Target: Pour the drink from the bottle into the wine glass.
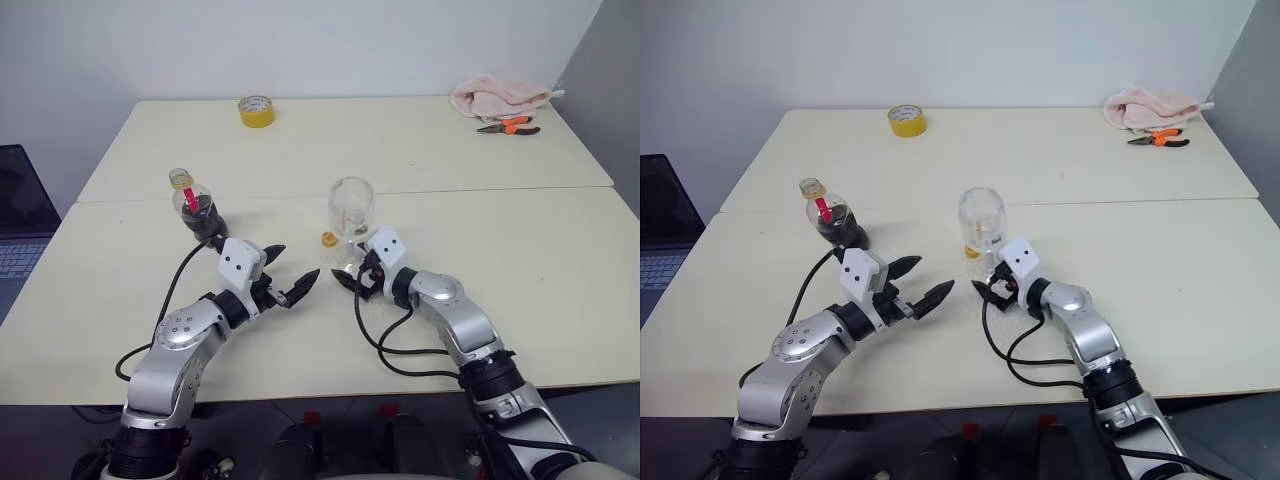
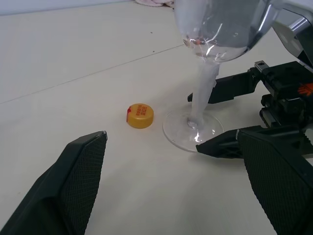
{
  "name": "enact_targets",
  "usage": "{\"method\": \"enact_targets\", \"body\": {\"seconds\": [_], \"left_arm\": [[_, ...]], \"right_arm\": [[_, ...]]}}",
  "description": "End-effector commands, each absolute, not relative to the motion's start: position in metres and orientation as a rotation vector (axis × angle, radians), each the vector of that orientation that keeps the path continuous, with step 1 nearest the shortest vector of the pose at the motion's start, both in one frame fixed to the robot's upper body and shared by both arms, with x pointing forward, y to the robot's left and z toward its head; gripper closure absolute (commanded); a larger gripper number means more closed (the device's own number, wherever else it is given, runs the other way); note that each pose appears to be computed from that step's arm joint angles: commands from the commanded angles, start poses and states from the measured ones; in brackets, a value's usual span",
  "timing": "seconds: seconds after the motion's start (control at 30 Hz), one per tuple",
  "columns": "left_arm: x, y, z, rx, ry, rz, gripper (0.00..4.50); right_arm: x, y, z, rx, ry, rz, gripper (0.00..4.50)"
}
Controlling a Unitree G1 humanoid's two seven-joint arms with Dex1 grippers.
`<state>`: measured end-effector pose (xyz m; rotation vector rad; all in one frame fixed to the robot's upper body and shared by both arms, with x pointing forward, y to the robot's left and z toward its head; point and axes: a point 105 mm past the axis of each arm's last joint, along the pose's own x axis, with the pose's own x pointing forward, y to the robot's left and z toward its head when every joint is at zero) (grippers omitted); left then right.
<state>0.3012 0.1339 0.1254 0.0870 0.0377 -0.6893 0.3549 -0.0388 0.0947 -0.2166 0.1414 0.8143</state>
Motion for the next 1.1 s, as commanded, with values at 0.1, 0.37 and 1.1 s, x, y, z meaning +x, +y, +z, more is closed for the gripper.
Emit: {"method": "enact_targets", "body": {"seconds": [0.1,0.37,1.1], "left_arm": [[0.301,0.136,0.138,0.087,-0.009,-0.687,0.00],[0.289,0.156,0.136,0.093,0.031,-0.691,0.00],[0.301,0.259,0.145,0.066,-0.084,-0.195,0.00]], "right_arm": [[0.356,-0.052,0.126,-0.179,0.045,0.819,0.04],[0.335,-0.098,0.145,-0.203,0.054,0.878,0.04],[0.269,-0.110,0.286,-0.435,-0.116,1.267,0.04]]}}
